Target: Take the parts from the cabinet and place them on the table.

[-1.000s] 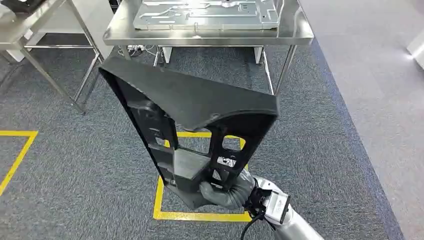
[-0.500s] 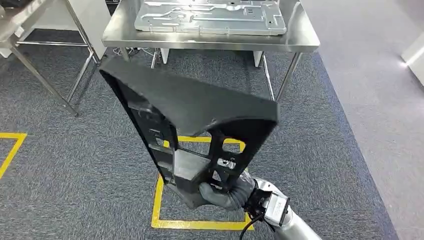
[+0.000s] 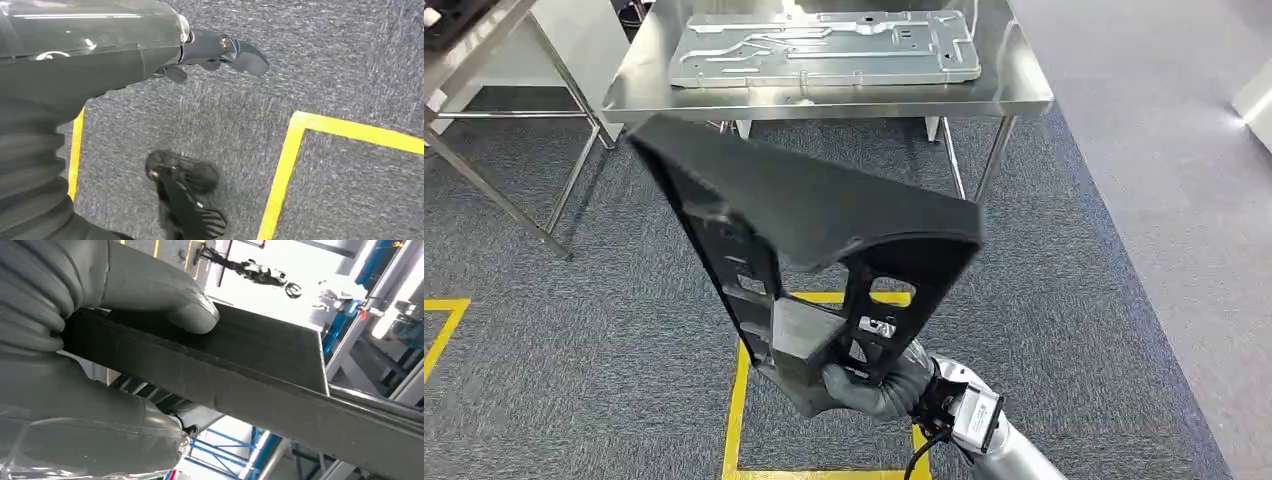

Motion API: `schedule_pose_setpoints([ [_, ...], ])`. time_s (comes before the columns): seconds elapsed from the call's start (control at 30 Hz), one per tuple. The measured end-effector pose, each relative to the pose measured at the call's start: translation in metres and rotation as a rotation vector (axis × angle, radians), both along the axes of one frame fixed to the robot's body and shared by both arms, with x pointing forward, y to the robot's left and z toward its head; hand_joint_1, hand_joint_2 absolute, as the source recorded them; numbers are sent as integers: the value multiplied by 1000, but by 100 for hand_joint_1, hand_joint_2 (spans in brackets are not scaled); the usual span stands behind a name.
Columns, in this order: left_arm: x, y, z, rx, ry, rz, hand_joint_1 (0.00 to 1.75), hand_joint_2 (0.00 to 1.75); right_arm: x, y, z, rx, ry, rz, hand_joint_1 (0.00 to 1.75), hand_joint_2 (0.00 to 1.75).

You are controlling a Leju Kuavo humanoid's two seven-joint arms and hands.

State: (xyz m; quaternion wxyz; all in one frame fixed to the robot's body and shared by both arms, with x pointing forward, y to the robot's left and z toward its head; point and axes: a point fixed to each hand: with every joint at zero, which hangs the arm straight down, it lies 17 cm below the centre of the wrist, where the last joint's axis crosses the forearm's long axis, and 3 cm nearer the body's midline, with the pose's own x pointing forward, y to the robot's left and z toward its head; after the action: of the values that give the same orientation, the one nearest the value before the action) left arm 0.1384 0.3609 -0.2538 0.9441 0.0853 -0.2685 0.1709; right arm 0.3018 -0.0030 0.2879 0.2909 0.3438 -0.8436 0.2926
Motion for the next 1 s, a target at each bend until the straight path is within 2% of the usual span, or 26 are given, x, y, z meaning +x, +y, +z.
schedule_pose_setpoints([
  [0.63,-4,2,0,7,4,-14,0,175,-1,-2,1,3,-1,-6,173,175],
  [1.0,3,3,1,6,-9,-16,0,175,-1,-3,2,6,-1,-15,173,175],
])
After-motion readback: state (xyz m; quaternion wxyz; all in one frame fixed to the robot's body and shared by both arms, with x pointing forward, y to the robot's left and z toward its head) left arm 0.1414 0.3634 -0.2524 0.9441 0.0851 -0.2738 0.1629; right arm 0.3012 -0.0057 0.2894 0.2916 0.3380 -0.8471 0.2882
